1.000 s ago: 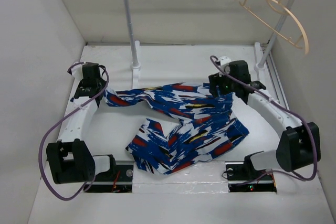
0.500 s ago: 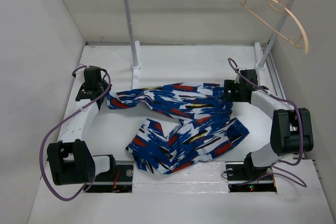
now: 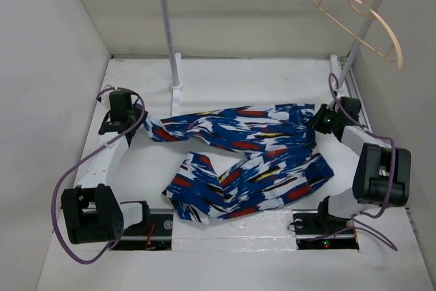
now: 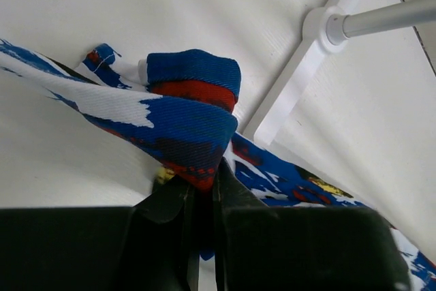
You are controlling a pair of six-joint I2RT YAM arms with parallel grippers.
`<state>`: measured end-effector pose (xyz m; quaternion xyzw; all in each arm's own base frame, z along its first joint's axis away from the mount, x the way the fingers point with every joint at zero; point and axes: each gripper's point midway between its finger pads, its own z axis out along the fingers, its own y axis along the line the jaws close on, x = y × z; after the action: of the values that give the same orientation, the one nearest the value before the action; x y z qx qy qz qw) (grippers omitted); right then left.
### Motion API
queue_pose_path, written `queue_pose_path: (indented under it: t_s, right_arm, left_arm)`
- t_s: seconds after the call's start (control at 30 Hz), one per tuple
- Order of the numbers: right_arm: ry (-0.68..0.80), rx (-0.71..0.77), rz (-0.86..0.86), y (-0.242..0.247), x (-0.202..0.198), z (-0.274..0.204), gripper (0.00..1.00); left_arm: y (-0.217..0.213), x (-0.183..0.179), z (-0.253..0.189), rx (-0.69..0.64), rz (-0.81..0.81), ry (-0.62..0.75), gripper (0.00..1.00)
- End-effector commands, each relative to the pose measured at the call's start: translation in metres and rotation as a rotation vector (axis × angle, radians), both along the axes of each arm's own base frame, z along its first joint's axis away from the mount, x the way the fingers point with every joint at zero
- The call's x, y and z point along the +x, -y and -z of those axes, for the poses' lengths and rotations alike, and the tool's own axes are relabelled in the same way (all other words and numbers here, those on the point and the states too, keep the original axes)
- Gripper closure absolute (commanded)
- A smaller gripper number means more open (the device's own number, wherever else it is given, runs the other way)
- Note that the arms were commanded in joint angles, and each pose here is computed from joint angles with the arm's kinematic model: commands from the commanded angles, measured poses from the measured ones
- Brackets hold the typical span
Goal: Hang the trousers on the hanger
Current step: Flatten out the trousers at the center of the board.
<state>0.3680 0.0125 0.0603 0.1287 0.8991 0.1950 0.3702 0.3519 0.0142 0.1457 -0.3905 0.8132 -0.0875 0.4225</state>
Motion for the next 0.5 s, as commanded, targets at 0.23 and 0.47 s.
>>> queue_pose_path:
  t_s: [0.23,0.47]
  right_arm:
    - [0.130,-0.279,0.273,0.114,0.008,-0.079,0.72]
    - [0.158,-0.291,0.106,0.072,0.000,-0.094,0.35]
  left_arm:
    - [-0.004,-0.013,0.005,0.041,0.000,0.004,1.00]
    - [0.002,-0.035,0.013,0.025,0.043,-0.049,0.31]
